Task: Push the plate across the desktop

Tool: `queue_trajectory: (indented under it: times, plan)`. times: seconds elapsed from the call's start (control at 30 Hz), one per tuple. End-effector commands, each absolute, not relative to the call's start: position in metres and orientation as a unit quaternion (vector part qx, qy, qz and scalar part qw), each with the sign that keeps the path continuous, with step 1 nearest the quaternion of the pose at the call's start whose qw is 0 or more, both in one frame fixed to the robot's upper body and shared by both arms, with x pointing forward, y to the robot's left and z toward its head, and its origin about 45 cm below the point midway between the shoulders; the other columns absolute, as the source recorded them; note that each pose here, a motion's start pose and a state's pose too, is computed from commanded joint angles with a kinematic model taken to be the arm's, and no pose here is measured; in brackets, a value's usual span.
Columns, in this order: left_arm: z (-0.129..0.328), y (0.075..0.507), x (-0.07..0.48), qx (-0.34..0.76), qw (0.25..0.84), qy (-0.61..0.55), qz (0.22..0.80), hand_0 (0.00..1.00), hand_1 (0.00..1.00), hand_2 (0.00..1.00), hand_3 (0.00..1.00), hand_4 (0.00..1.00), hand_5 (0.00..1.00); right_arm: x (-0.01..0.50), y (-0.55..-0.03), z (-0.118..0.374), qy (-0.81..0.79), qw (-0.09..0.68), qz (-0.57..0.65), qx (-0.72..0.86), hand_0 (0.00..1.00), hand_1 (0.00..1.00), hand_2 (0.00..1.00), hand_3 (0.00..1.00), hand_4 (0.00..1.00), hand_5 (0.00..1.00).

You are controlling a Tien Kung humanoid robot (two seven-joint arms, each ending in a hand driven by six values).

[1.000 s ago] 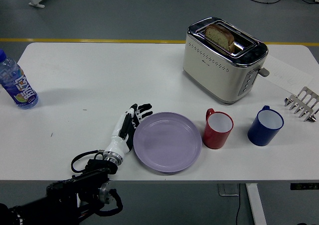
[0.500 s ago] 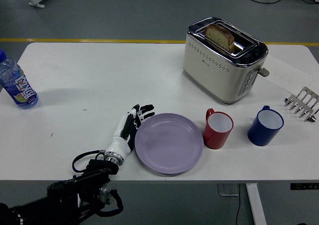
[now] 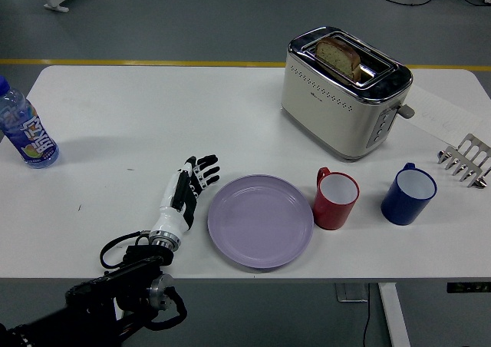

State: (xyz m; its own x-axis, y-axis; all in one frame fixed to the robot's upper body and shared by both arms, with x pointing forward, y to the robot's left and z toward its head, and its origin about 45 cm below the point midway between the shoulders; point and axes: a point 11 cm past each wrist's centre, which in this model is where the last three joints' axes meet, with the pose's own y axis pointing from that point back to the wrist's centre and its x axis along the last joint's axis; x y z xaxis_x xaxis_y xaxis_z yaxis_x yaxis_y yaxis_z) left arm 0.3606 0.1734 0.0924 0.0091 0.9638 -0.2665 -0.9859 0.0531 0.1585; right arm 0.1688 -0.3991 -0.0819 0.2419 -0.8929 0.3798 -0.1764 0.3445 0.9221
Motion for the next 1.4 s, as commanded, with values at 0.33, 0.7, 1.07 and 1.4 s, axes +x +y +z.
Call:
queue_trajectory:
  times: [0.33, 0.7, 1.07, 1.4]
  plan:
    - [0.110, 0.232, 0.374, -0.068, 0.653, 0.121, 0.745, 0.685, 0.707, 0.734, 0.622, 0.365, 0.998, 0.164, -0.399, -0.084, -0.542, 0.615, -0.295, 0.491, 0.571, 0.532, 0.611, 0.596, 0.095, 0.557]
    - [0.132, 0.287, 0.378, -0.100, 0.639, 0.158, 0.746, 0.613, 0.652, 0.649, 0.589, 0.380, 0.998, 0.165, -0.399, -0.083, -0.546, 0.612, -0.295, 0.490, 0.571, 0.532, 0.611, 0.594, 0.095, 0.556]
    - [0.150, 0.354, 0.361, -0.121, 0.637, 0.200, 0.734, 0.589, 0.651, 0.644, 0.602, 0.414, 0.998, 0.171, -0.398, -0.082, -0.553, 0.605, -0.295, 0.491, 0.570, 0.532, 0.611, 0.594, 0.096, 0.557]
    - [0.151, 0.400, 0.340, -0.149, 0.599, 0.220, 0.756, 0.588, 0.651, 0.644, 0.604, 0.427, 0.998, 0.170, -0.398, -0.082, -0.554, 0.605, -0.295, 0.490, 0.570, 0.532, 0.611, 0.593, 0.097, 0.558]
